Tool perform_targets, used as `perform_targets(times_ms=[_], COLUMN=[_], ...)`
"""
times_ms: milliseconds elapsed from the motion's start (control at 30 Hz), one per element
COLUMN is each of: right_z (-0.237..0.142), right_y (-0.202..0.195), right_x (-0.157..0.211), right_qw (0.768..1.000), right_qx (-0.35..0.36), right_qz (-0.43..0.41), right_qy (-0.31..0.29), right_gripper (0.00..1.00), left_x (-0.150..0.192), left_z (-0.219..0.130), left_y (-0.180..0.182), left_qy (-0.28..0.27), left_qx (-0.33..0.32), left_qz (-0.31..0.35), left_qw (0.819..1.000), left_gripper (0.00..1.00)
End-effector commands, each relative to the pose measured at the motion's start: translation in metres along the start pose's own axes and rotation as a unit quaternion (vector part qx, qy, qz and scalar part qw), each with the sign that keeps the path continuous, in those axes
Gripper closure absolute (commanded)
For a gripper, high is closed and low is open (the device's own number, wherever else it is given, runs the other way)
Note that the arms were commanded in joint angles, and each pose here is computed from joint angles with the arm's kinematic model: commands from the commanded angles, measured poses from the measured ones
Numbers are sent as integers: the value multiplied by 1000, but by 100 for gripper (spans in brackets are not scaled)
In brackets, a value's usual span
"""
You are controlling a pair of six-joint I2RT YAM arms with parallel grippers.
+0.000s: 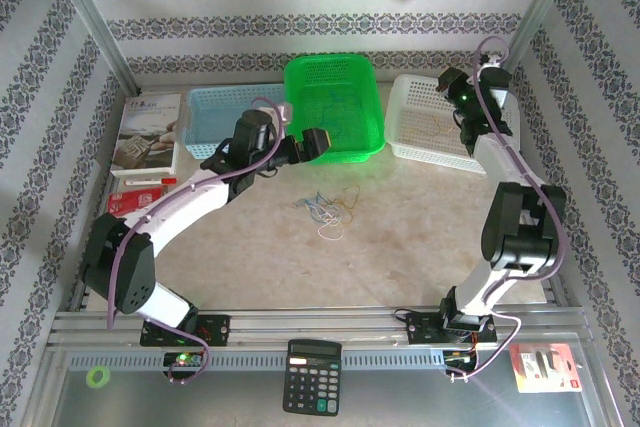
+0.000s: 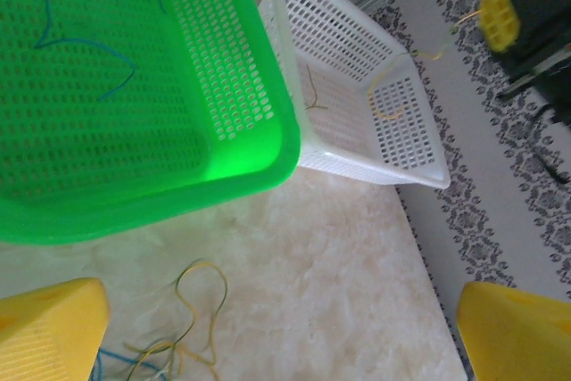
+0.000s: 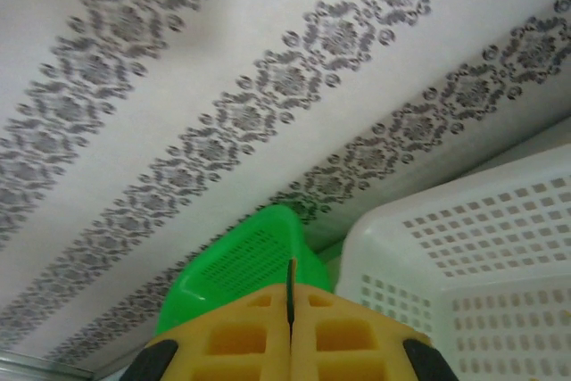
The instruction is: Untangle the cables
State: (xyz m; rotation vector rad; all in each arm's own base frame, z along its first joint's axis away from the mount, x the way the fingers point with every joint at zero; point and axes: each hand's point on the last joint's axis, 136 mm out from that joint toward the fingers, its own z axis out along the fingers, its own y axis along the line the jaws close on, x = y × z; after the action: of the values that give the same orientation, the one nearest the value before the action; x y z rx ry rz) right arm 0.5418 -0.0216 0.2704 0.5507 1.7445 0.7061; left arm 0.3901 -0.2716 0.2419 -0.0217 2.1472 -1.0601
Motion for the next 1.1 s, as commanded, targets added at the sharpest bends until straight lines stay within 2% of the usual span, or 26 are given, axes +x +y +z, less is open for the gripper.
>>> perform_targets(times_ms=[0, 233, 333, 400, 467, 667, 833, 1067], right_z=[8, 22, 27, 27, 25, 1, -24, -62], right_y=[-8, -45, -54, -59, -56, -15, 33, 71], right_x=[-29, -37, -36, -35, -34, -24, 26, 154], right_qw=[999, 998, 998, 999, 999, 1000, 998, 978], right_qx=[10, 40, 43, 44, 37, -8, -46, -54], right_qz=[-28, -22, -17, -11, -5, 10, 5, -50], right_qy=[-38, -35, -30, -26, -23, -7, 46, 196], right_gripper=[100, 99, 88, 70, 60, 56, 54, 51], left_x=[-2, -18, -25, -32, -39, -63, -92, -135], left_z=[1, -3, -5, -7, -9, -18, -36, -69], left_y=[-5, -24, -30, -34, -38, -51, -62, -86], left_qy=[24, 50, 52, 44, 36, 6, -23, -76], left_qx=[-15, -18, -22, -21, -19, -30, -69, -93], left_qz=[-27, -64, -86, -105, -121, -174, -201, -205], left_qw=[999, 997, 995, 993, 992, 984, 977, 971], left_gripper=[0, 0, 0, 0, 0, 0, 0, 0])
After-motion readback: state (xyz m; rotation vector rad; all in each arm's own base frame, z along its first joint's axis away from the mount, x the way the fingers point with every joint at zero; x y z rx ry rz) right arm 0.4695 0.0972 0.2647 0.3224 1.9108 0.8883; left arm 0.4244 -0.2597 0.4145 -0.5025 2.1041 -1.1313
